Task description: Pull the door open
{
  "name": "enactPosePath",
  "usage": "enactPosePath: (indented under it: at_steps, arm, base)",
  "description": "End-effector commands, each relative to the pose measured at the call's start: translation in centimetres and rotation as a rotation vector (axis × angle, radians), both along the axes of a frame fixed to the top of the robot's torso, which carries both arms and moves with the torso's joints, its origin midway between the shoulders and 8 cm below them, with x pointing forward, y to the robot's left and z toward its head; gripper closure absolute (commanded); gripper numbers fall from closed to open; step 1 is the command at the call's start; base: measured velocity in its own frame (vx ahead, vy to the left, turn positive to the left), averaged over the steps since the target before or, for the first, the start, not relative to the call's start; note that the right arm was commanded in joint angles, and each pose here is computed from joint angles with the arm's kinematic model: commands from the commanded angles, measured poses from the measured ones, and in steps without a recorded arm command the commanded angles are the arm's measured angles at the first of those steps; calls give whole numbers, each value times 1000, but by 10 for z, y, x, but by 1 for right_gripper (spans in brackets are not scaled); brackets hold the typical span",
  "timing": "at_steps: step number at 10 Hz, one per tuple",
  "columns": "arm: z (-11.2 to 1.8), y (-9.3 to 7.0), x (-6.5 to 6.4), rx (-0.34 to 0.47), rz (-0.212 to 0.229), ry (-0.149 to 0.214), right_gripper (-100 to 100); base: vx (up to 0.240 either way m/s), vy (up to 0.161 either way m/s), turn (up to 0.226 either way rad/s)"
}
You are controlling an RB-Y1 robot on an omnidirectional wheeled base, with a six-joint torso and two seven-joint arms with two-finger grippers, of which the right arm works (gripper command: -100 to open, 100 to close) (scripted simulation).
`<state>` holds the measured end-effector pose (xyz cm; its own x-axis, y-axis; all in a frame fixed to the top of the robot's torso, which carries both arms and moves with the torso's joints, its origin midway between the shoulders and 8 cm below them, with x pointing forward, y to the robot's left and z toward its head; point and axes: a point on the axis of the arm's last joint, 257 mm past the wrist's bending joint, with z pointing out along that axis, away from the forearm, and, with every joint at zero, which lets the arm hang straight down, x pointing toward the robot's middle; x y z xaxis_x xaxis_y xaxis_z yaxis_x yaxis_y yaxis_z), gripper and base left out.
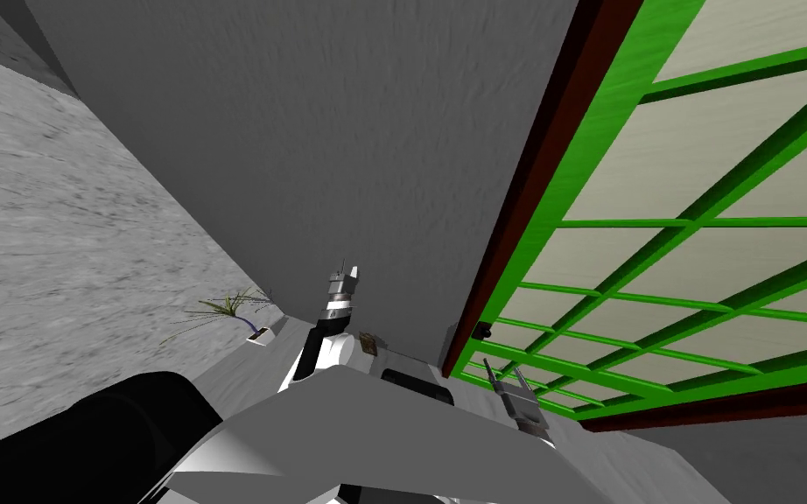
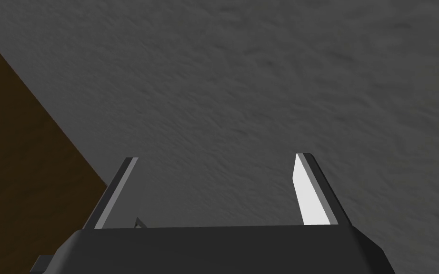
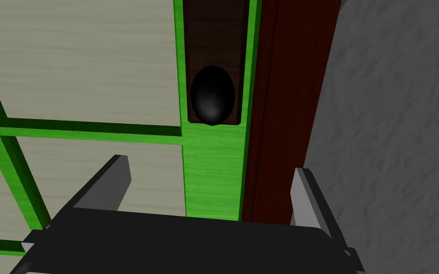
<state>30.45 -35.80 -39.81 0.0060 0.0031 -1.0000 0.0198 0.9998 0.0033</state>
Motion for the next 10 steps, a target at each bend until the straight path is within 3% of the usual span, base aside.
enactPosePath:
  at_steps: [1,4,10]
  arm:
    - [-1,-8,2,0,-14,1,-100]
    - [-2,-20,6,2,-40,3,-100]
    - [-2,-23,7,3,-47,3,-100]
  base:
    - [187,57,70]
    - [198,-20,74]
    - [7,6,-16]
